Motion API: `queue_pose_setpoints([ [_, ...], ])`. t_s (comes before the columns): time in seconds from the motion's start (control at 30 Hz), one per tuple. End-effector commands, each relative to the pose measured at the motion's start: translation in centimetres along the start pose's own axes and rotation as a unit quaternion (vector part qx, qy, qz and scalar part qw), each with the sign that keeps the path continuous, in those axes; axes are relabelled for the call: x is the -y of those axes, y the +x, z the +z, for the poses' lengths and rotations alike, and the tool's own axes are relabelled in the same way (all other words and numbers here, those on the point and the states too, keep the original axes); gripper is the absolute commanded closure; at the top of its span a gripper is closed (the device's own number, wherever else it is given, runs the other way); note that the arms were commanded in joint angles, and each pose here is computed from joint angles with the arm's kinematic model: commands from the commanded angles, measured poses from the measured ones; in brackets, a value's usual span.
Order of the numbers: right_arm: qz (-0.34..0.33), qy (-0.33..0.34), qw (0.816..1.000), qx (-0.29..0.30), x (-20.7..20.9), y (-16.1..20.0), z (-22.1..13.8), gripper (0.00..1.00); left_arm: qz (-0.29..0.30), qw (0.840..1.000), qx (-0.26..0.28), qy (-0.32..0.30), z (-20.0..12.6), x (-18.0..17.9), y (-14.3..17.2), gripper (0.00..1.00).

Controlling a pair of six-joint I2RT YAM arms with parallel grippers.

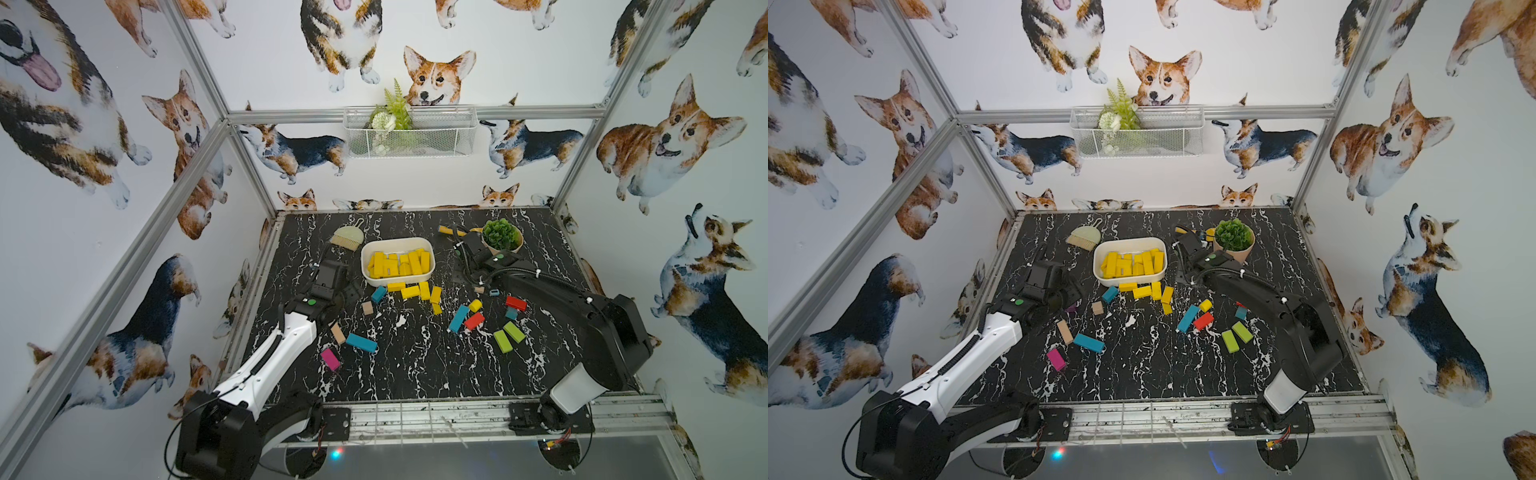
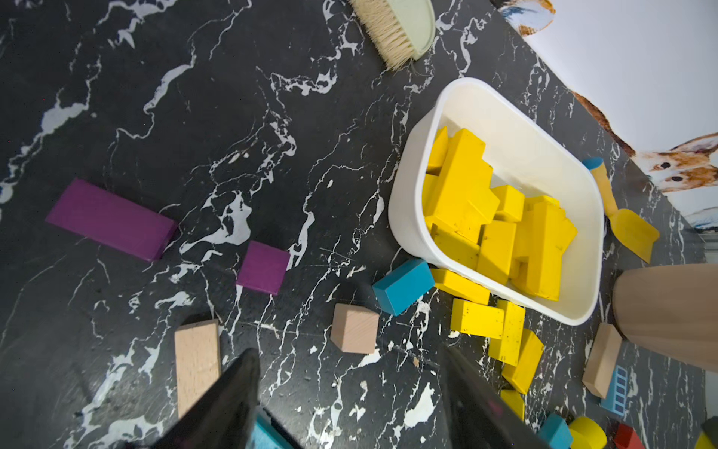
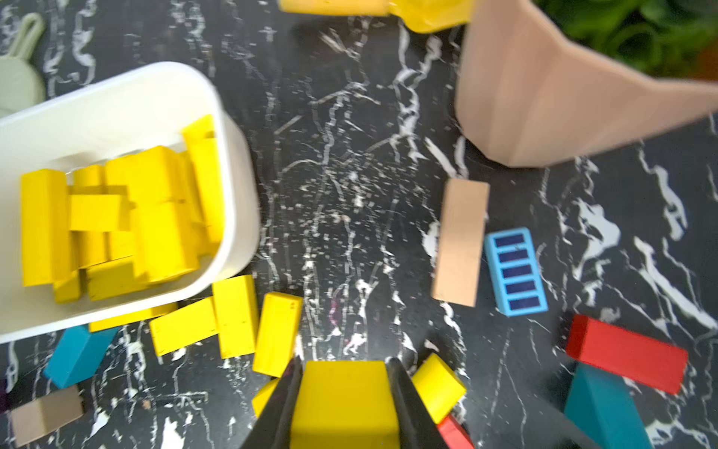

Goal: Pick out the yellow building blocks
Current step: Pick up the building block from the center of the board, then place the building block in the storage box.

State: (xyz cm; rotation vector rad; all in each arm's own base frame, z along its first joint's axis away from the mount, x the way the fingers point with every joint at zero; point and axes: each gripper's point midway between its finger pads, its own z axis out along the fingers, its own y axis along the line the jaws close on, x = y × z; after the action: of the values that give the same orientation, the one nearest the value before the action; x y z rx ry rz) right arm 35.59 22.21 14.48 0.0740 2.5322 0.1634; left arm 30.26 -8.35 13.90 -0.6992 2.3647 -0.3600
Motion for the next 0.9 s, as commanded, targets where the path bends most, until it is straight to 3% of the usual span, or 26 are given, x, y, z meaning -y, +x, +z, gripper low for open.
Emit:
queue_pose_setpoints([
  [0.0,-0.076,-0.011,0.997,-0.008,-2.7,-0.8,0.5,0.79,-0.025,1.000,0.007,0.007,-0.4,-0.1,-0.2,0.25],
  [0.27,-0.132,-0.020,0.990,-0.036,-8.0,-3.1,5.4,0.78,-0.027,0.999,0.005,0.020,-1.7,-1.0,0.6,0.25],
  [0.5,-0.133,0.026,0.989,-0.053,-8.0,-3.3,9.4,0.76,-0.026,0.999,0.002,0.022,-2.0,-1.7,1.2,0.26],
  [0.87,-0.125,0.029,0.989,-0.070,-7.6,-1.8,10.4,0.53,-0.013,0.999,0.010,0.041,-2.5,-0.9,0.7,0.26],
])
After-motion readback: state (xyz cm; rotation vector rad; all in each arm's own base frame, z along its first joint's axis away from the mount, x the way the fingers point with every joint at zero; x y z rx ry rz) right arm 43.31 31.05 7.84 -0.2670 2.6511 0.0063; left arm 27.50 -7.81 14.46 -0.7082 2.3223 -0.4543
